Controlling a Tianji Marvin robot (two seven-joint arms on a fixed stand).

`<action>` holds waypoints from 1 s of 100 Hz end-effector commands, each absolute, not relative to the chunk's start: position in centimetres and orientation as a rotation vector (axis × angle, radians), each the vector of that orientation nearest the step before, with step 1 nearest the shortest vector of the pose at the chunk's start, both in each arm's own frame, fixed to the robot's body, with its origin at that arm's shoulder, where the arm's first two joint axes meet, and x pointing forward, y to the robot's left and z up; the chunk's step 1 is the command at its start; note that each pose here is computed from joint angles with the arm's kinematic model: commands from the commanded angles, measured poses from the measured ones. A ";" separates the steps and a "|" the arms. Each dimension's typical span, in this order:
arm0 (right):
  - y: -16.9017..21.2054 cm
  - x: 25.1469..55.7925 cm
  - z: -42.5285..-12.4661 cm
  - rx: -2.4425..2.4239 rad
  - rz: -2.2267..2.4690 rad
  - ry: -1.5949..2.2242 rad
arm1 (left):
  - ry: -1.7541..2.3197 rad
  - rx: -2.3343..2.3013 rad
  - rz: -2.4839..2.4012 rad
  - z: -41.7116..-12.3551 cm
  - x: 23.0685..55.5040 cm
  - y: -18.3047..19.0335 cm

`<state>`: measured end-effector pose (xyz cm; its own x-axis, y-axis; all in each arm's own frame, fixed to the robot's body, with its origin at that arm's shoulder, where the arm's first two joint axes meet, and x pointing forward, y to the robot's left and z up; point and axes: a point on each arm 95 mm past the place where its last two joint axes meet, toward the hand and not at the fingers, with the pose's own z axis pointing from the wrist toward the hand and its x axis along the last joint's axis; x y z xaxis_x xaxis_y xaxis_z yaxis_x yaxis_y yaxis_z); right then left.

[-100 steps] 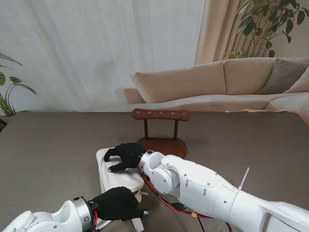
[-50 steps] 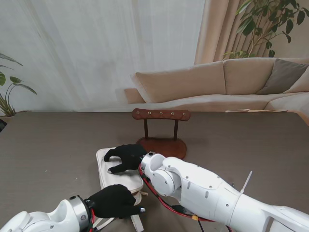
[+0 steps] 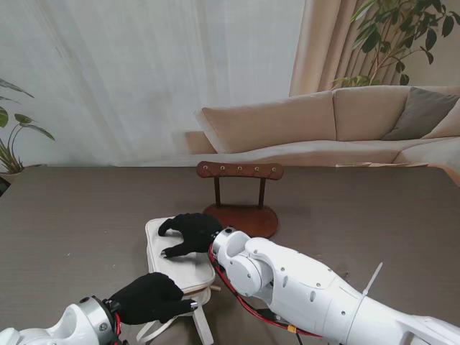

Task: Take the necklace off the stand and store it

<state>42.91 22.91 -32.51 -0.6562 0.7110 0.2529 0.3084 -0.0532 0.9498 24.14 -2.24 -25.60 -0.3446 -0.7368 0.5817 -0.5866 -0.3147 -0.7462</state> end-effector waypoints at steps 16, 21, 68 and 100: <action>23.5 44.2 -31.0 1.077 1.756 1.861 | 1.754 -1.784 -1.715 -26.2 24.4 -1.8; 23.8 44.5 -30.7 1.074 1.755 1.855 | 1.746 -1.797 -1.712 -26.3 24.5 -1.7; 26.4 48.7 -31.7 1.069 1.536 2.007 | 1.670 -1.867 -1.678 -26.8 25.0 -1.0; 25.1 49.2 -32.9 1.072 1.433 2.124 | 1.662 -1.851 -1.656 -26.6 25.0 -0.8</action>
